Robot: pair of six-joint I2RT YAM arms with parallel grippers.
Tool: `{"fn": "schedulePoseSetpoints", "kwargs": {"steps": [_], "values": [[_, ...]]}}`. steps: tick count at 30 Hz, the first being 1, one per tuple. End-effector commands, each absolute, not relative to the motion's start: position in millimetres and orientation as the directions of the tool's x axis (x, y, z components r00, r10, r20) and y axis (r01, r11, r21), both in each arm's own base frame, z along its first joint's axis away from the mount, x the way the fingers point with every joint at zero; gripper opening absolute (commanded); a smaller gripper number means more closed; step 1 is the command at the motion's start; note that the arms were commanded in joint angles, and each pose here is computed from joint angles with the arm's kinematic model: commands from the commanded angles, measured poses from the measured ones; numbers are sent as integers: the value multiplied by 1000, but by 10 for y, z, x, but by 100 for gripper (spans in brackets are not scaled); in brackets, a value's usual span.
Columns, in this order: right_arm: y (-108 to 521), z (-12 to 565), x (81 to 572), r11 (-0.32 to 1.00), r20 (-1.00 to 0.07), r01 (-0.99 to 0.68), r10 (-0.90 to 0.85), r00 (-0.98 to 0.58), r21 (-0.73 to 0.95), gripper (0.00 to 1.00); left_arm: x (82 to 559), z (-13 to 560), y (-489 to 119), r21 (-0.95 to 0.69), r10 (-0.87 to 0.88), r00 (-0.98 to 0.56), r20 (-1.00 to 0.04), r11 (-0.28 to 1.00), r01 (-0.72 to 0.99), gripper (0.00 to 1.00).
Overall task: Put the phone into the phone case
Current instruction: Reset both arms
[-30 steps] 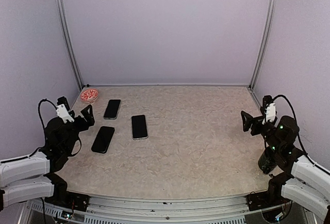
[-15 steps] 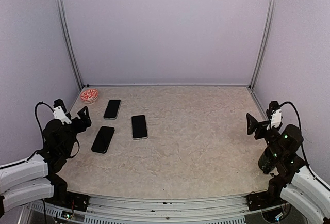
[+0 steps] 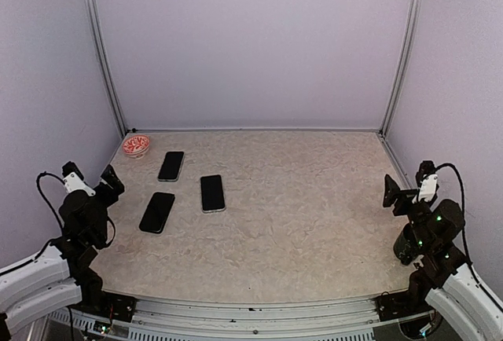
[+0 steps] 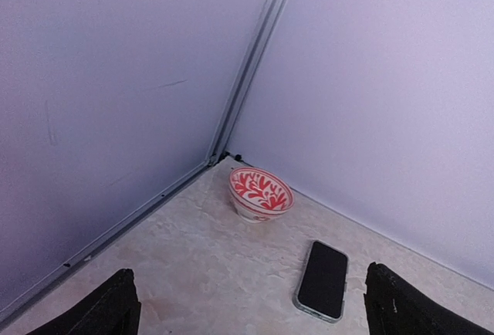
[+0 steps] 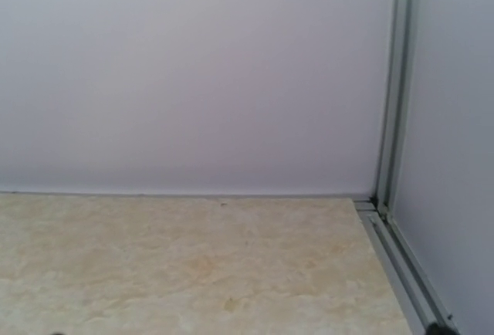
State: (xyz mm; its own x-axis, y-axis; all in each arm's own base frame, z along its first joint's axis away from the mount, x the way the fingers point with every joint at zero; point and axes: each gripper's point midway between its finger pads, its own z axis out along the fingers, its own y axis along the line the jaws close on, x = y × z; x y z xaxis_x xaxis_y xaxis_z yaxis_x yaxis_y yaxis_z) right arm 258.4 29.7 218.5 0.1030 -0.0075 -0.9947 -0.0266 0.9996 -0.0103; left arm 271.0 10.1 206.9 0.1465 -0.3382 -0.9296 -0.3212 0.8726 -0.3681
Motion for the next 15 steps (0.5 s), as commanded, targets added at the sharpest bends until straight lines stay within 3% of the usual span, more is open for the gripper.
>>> {"fn": "schedulePoseSetpoints", "kwargs": {"steps": [1,8,15], "values": [[203,2062,2584,1000,-997,21,6,77,7,100,2574,1999,417,-357,-310,179,-934,778,-517,99],[157,2019,2590,999,-998,48,7,62,10,100,2336,1797,757,-341,-270,215,-939,635,-694,99],[87,1999,2585,996,-998,88,21,56,26,100,2264,1746,795,-380,-290,247,-924,636,-671,99]]}}
